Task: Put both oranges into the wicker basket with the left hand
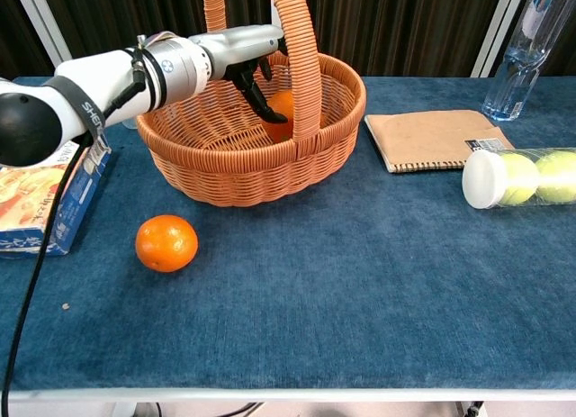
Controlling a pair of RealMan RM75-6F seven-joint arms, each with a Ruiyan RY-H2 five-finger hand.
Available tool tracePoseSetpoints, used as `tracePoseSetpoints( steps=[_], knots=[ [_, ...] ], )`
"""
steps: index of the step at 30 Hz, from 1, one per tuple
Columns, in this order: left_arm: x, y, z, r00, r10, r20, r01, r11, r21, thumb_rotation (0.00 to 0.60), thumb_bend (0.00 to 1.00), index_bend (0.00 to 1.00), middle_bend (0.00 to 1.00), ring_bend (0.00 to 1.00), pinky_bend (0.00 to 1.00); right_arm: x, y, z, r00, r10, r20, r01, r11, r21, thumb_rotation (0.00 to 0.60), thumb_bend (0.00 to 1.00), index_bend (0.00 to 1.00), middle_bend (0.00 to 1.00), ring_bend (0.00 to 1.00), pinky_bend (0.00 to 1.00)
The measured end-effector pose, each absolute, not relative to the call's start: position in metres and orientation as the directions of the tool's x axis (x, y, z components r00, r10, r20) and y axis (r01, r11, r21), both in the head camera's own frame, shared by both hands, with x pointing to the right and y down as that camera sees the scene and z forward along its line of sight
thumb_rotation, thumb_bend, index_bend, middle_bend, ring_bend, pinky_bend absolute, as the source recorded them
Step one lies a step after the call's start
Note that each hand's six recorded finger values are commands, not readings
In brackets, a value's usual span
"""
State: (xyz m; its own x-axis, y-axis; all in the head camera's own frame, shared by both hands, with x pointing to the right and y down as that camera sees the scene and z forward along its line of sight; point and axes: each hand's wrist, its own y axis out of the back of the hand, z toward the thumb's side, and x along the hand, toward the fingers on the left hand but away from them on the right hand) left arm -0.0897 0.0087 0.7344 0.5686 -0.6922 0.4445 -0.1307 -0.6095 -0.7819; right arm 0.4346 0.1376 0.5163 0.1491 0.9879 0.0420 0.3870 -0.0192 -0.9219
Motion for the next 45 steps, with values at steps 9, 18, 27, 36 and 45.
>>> tracePoseSetpoints(
  steps=[9, 18, 27, 36, 45],
  knots=[
    [-0.114, 0.016, 0.705, 0.586, -0.693, 0.420, -0.138, -0.595, -0.792, 0.600, 0.17, 0.02, 0.01, 0.06, 0.27, 0.431, 0.138, 0.517, 0.157, 0.986, 0.050, 0.390, -0.015, -0.921, 0.600, 0.38, 0.00, 0.00, 0.00, 0.00],
    [-0.192, 0.051, 0.628, 0.564, -0.740, 0.366, -0.175, -0.541, -0.823, 0.600, 0.18, 0.14, 0.15, 0.11, 0.29, 0.429, 0.140, 0.521, 0.163, 0.986, 0.044, 0.391, -0.024, -0.920, 0.600, 0.38, 0.00, 0.00, 0.00, 0.00],
    [-0.278, 0.125, 0.593, 0.520, -0.794, 0.314, -0.183, -0.463, -0.867, 0.600, 0.19, 0.27, 0.26, 0.16, 0.33, 0.428, 0.143, 0.522, 0.175, 0.984, 0.033, 0.384, -0.037, -0.923, 0.600, 0.38, 0.00, 0.00, 0.00, 0.00],
    [-0.288, 0.195, 0.617, 0.588, -0.698, 0.410, -0.113, -0.573, -0.812, 0.600, 0.20, 0.47, 0.41, 0.29, 0.39, 0.433, 0.147, 0.525, 0.171, 0.985, 0.013, 0.370, -0.052, -0.927, 0.600, 0.38, 0.00, 0.00, 0.00, 0.00],
    [-0.264, 0.213, 0.653, 0.629, -0.675, 0.386, -0.072, -0.544, -0.836, 0.600, 0.20, 0.36, 0.33, 0.24, 0.38, 0.433, 0.153, 0.523, 0.183, 0.983, 0.015, 0.368, -0.054, -0.928, 0.600, 0.38, 0.00, 0.00, 0.00, 0.00]
  ],
)
